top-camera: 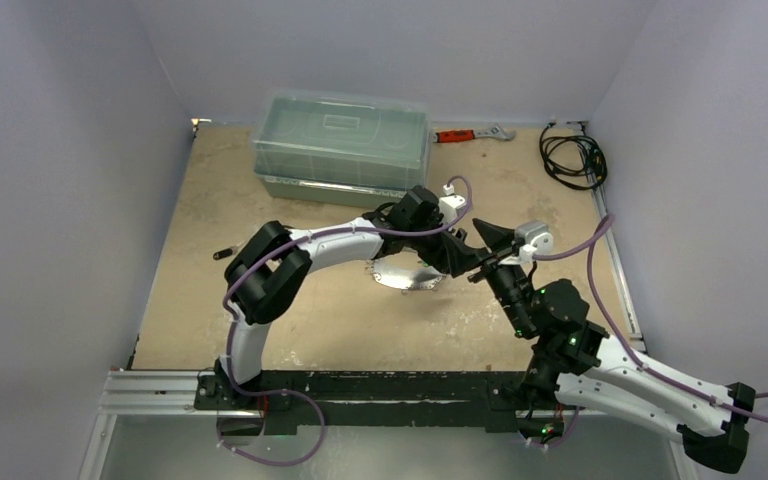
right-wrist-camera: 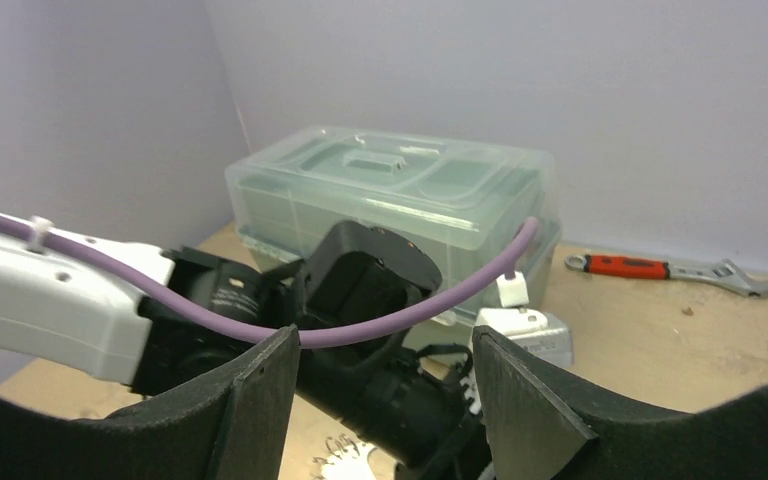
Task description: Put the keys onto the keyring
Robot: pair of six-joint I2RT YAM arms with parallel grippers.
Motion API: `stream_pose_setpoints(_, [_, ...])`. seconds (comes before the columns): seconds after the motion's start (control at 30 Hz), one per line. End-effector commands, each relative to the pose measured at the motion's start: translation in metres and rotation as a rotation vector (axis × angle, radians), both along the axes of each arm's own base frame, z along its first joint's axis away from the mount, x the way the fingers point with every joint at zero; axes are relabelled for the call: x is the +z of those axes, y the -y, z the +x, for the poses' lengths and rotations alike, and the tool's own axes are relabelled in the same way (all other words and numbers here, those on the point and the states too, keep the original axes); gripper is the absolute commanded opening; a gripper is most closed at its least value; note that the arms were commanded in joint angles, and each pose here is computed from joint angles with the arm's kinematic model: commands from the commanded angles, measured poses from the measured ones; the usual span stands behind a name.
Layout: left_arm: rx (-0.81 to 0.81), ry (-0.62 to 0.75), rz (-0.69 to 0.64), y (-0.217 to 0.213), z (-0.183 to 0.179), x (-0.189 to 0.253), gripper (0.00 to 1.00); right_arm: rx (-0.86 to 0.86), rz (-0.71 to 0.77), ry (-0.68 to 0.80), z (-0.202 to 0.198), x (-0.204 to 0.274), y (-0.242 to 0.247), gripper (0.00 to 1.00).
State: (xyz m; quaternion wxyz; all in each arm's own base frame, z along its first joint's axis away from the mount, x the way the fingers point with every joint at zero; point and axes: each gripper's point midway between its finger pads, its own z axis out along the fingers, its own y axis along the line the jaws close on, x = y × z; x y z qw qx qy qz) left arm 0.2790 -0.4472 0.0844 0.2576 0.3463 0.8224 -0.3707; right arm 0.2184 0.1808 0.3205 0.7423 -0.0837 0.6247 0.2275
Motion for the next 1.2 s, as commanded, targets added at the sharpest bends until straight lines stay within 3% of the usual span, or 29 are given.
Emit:
stream_pose_setpoints(0.0, [-0.108, -0.07, -0.247, 0.037, -0.019, 0.064, 0.6, 0.089, 0.099, 0.088, -0.017, 0.05, 0.001, 0.68])
stream_pose_setpoints(0.13, [-0.048, 0.03, -0.235, 0.022, -0.009, 0.088, 0.63, 0.106, 0.132, 0.12, -0.022, 0.058, 0.005, 0.69])
stream_pose_setpoints(0.4, [0.367, 0.361, 0.055, -0.08, 0.046, 0.117, 0.66, 0.086, 0.112, 0.13, -0.018, 0.063, 0.004, 0.7])
stream_pose_setpoints(0.47, [0.407, 0.459, 0.088, -0.103, 0.05, 0.135, 0.7, 0.081, 0.087, 0.142, -0.016, 0.066, 0.001, 0.71])
stream_pose_setpoints(0.53, [0.494, 0.551, 0.073, -0.125, 0.055, 0.168, 0.7, 0.081, 0.07, 0.143, -0.014, 0.068, -0.003, 0.71])
stream_pose_setpoints(0.63, [0.732, 0.665, -0.094, -0.173, 0.05, 0.262, 0.85, 0.092, 0.061, 0.146, -0.012, 0.073, -0.01, 0.73])
stream_pose_setpoints(0.7, [0.827, 0.736, -0.157, -0.209, 0.037, 0.292, 0.98, 0.102, 0.066, 0.145, -0.011, 0.074, -0.015, 0.73])
stream_pose_setpoints(0.73, [0.831, 0.779, -0.179, -0.224, 0.027, 0.299, 0.99, 0.107, 0.069, 0.143, -0.01, 0.073, -0.018, 0.73])
stream_pose_setpoints(0.83, [0.741, 0.954, -0.174, -0.251, 0.001, 0.302, 0.99, 0.125, 0.068, 0.132, -0.006, 0.07, -0.031, 0.73])
stream_pose_setpoints(1.03, [1.2, 1.003, 0.093, -0.36, -0.005, 0.292, 0.99, 0.152, 0.063, 0.08, 0.004, 0.064, -0.055, 0.73])
stream_pose_setpoints(1.17, [1.246, 1.013, 0.125, -0.371, -0.007, 0.28, 0.99, 0.174, 0.112, 0.098, 0.009, 0.064, -0.073, 0.84])
